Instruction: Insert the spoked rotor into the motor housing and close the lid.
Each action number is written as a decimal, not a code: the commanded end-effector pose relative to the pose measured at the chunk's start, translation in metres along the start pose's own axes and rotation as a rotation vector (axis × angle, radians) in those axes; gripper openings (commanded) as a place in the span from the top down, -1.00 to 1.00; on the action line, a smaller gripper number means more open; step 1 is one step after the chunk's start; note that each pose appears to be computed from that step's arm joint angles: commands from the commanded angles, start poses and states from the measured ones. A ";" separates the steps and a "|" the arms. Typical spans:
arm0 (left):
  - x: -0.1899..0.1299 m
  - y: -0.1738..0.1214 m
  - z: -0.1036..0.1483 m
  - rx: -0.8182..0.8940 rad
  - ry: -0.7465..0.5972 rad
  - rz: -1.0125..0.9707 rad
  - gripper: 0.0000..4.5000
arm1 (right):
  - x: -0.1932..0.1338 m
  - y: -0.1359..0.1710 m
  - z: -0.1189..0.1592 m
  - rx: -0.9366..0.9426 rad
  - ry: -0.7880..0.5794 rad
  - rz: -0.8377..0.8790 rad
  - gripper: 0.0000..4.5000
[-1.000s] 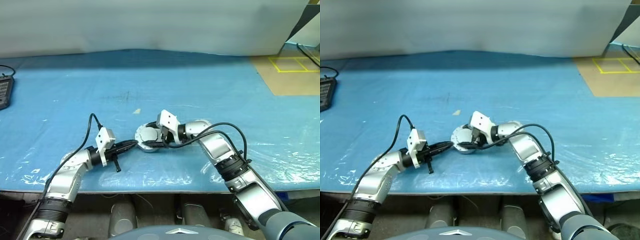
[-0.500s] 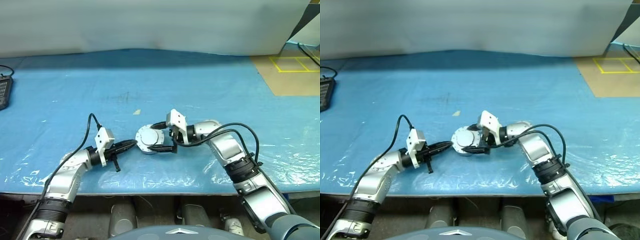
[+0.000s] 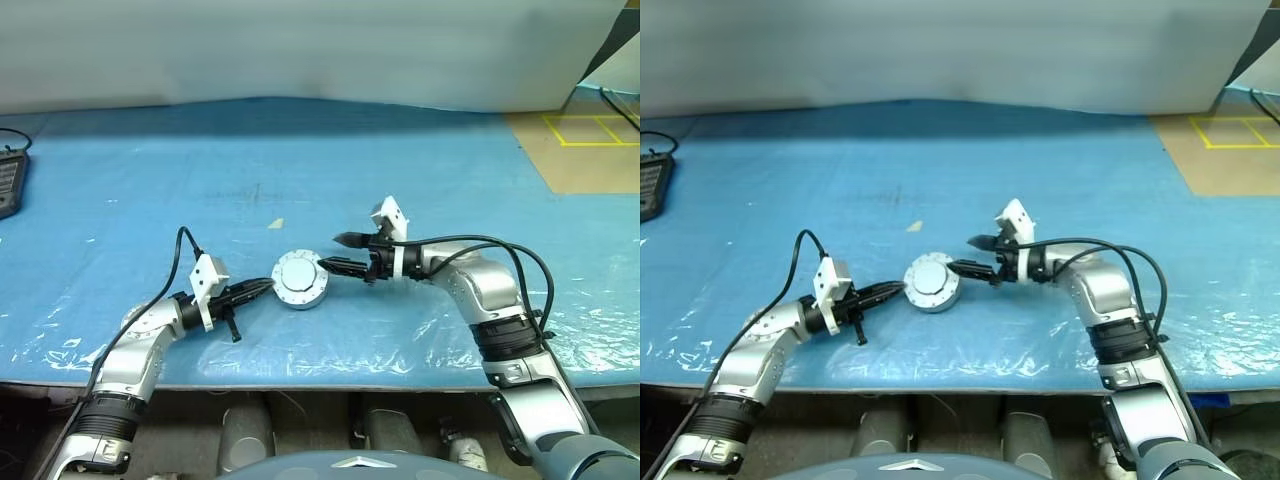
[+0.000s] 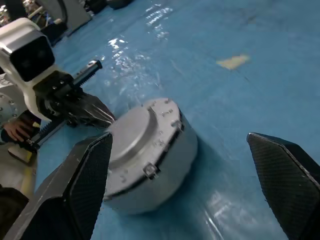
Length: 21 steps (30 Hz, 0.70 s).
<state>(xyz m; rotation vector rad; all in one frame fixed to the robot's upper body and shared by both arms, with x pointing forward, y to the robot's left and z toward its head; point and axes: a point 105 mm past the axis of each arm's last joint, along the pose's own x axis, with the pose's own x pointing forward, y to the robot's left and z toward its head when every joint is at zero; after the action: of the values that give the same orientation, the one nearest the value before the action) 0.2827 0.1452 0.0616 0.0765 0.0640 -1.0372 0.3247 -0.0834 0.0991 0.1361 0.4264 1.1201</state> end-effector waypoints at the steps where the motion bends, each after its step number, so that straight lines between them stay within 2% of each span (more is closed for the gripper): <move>1: -0.002 0.000 -0.011 -0.010 0.034 0.007 1.00 | -0.009 0.005 0.006 0.108 -0.038 0.027 -1.00; 10: -0.001 0.001 -0.012 -0.007 0.024 0.015 1.00 | -0.005 0.034 -0.007 0.333 0.000 0.139 -1.00; 18: -0.001 0.001 -0.011 -0.005 0.020 0.020 1.00 | 0.007 0.040 -0.003 0.355 0.004 0.145 -1.00; 21: -0.001 0.001 -0.011 -0.004 0.019 0.021 1.00 | 0.010 0.039 -0.011 0.344 0.039 0.119 -1.00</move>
<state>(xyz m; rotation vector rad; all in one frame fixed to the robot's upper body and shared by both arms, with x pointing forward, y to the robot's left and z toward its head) 0.2853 0.1482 0.0560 0.0794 0.0615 -1.0124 0.2923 -0.0626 0.0913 0.4739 0.6813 1.1385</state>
